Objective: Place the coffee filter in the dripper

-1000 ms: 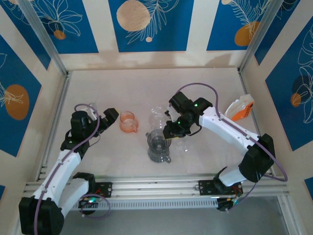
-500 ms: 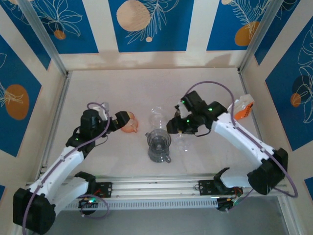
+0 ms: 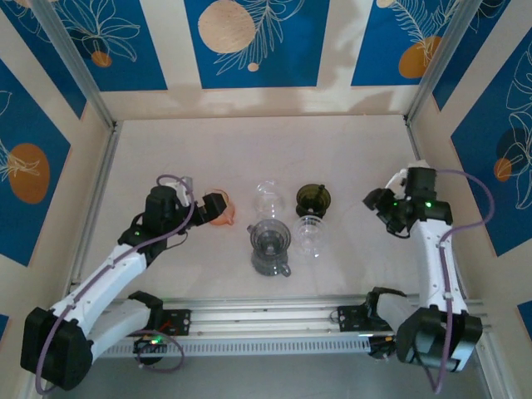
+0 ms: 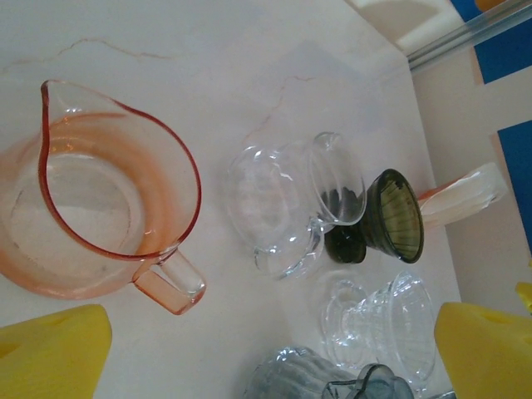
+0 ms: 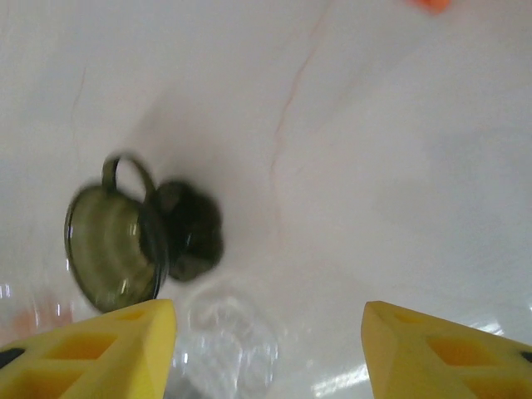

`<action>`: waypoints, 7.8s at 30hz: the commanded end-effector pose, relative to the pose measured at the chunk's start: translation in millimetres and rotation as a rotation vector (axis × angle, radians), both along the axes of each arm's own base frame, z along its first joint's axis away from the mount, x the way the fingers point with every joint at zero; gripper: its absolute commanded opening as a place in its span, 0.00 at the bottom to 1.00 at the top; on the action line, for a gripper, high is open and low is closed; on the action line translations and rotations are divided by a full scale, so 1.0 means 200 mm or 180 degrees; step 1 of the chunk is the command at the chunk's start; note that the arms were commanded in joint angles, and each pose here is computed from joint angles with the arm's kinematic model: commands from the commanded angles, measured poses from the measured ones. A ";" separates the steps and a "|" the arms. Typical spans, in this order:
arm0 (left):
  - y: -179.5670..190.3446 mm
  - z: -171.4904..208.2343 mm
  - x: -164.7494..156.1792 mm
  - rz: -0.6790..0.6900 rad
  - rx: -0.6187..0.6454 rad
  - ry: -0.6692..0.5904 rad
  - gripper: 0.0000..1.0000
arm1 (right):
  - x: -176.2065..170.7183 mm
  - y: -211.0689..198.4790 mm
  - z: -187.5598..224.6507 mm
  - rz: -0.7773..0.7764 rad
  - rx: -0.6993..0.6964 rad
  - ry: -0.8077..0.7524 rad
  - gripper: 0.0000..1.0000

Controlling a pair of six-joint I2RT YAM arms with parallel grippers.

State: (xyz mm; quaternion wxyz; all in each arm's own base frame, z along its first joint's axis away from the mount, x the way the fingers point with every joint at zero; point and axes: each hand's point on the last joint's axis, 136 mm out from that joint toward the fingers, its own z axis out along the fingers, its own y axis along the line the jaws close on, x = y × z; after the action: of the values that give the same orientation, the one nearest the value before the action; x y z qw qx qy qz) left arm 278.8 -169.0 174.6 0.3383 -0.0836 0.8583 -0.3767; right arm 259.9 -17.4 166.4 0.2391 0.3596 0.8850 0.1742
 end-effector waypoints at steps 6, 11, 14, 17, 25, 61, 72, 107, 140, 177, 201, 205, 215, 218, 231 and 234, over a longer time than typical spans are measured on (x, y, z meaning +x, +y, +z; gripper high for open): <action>-0.06 -0.05 -0.01 -0.0174 -0.0100 -0.0004 1.00 | 0.15 -0.43 0.09 -0.0939 -0.0016 -0.0258 0.55; -0.06 -0.06 -0.02 -0.0210 -0.0159 -0.0037 1.00 | 0.25 -0.66 0.09 -0.1067 0.0023 -0.0215 0.58; -0.07 -0.06 -0.02 -0.0216 -0.0190 -0.0075 1.00 | 0.29 -0.74 0.07 -0.1010 -0.0087 -0.0102 0.58; -0.07 -0.06 -0.02 -0.0230 -0.0216 -0.0082 1.00 | 0.33 -0.81 0.07 -0.1012 -0.0041 -0.0133 0.55; -0.09 -0.09 -0.02 -0.0267 -0.0261 -0.0040 1.00 | 0.47 -0.86 0.07 -0.0730 0.0012 -0.0206 0.52; -0.08 -0.11 -0.01 -0.0238 -0.0190 0.0032 1.00 | 0.56 -0.86 -0.20 -0.0681 -0.0695 0.0672 0.23; -0.09 -0.13 0.00 -0.0243 -0.0199 0.0069 1.00 | 0.70 -0.70 -0.12 0.0004 -0.1169 0.0499 0.10; -0.08 -0.12 0.00 -0.0195 -0.0150 0.0147 1.00 | 1.28 0.27 -0.09 0.2282 -0.1884 -0.0398 0.35; -0.09 -0.15 0.01 -0.0188 -0.0154 0.0259 1.00 | 1.08 0.41 -0.21 0.1841 -0.1471 -0.0056 0.28; -0.08 -0.18 0.01 -0.0175 -0.0154 0.0288 1.00 | 1.13 0.40 -0.15 0.1903 -0.1779 -0.0132 0.00; -0.09 -0.18 0.01 -0.0193 -0.0154 0.0302 1.00 | 1.14 0.43 -0.18 0.2119 -0.1976 0.0103 0.27; -0.09 -0.18 0.01 -0.0197 -0.0152 0.0299 1.00 | 1.16 0.41 -0.20 0.2096 -0.2030 0.0137 0.28; -0.10 -0.18 0.02 -0.0199 -0.0165 0.0307 1.00 | 1.17 0.40 -0.20 0.2060 -0.2063 0.0106 0.27; -0.10 -0.19 0.02 -0.0200 -0.0162 0.0306 1.00 | 1.18 0.40 -0.22 0.2078 -0.2066 0.0134 0.27; -0.10 -0.19 0.02 -0.0197 -0.0154 0.0316 1.00 | 1.22 0.39 -0.22 0.2059 -0.2135 0.0148 0.14; -0.10 -0.19 0.02 -0.0200 -0.0150 0.0314 1.00 | 1.23 0.39 -0.20 0.2057 -0.2153 0.0123 0.03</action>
State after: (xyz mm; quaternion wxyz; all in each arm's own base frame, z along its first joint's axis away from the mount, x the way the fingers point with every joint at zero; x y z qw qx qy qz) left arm 279.0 -183.4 125.6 0.2731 -0.0897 0.8744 -0.3910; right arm 499.1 62.7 121.4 0.2544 -0.0282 0.9650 -0.0569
